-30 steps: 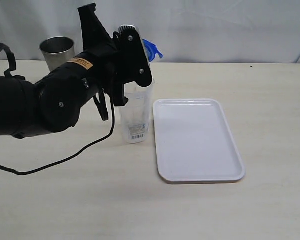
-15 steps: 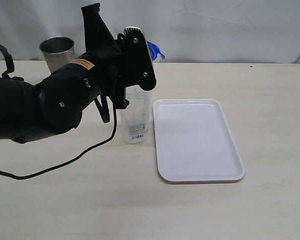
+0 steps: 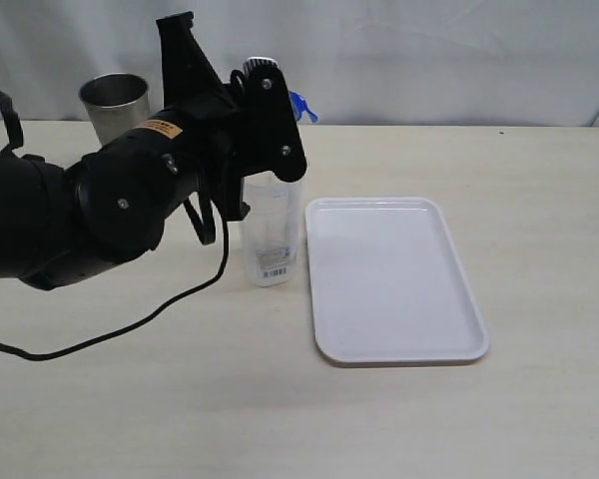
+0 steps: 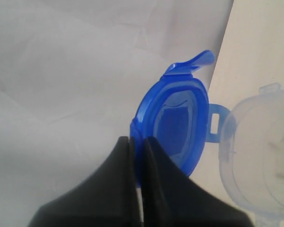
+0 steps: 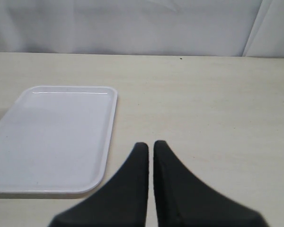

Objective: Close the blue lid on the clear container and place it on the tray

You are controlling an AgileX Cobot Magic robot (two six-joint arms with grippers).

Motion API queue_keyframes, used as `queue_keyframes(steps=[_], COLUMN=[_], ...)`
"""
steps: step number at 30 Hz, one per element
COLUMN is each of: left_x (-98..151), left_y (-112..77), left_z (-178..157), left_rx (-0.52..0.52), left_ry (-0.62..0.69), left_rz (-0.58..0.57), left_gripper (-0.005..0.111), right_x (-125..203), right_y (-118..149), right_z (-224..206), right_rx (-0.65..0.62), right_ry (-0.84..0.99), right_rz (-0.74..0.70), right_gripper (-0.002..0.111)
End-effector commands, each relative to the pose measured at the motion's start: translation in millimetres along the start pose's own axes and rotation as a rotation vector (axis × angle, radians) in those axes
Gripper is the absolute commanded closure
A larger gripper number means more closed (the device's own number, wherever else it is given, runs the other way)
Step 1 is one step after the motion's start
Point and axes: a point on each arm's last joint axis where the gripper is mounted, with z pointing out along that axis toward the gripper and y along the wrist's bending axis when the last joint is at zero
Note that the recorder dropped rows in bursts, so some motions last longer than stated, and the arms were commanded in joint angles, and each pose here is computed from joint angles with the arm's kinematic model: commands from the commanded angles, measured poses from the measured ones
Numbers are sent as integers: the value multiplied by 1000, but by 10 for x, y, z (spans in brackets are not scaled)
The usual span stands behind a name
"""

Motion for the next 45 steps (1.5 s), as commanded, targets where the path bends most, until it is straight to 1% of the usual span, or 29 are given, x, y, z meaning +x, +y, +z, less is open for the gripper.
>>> queue_keyframes(steps=[1,5,13,16,23,28,37,45], left_x=[-2,13,116,117,128,86,71,72], left_y=[35,18,-100,-96,-54,-43,-40,-39], left_z=[-15,-20,-75,-76,-78,-78,-79,-79], left_rx=[-17,-12,-19,-22,-68,-80,-84,-85], left_ry=[6,12,30,31,44,-4,-20,-19], left_rz=[-13,-15,42,42,30,-2,4,-17], left_gripper=[107,107,107,107,107,107,107,107], right_x=[0,0,0,0,0,0,0,0], right_y=[2,2,2,2,2,2,2,2], right_z=[0,0,0,0,0,0,0,0], right_rx=[-2,-2,-2,-2,-2,-2,-2,-2], right_ry=[-11,-11,-11,-11,-11,-11,-11,-11], right_rz=[-6,-6,-6,-6,-6,-6,-6,-6], right_gripper=[104,104,104,104,104,104,104,104])
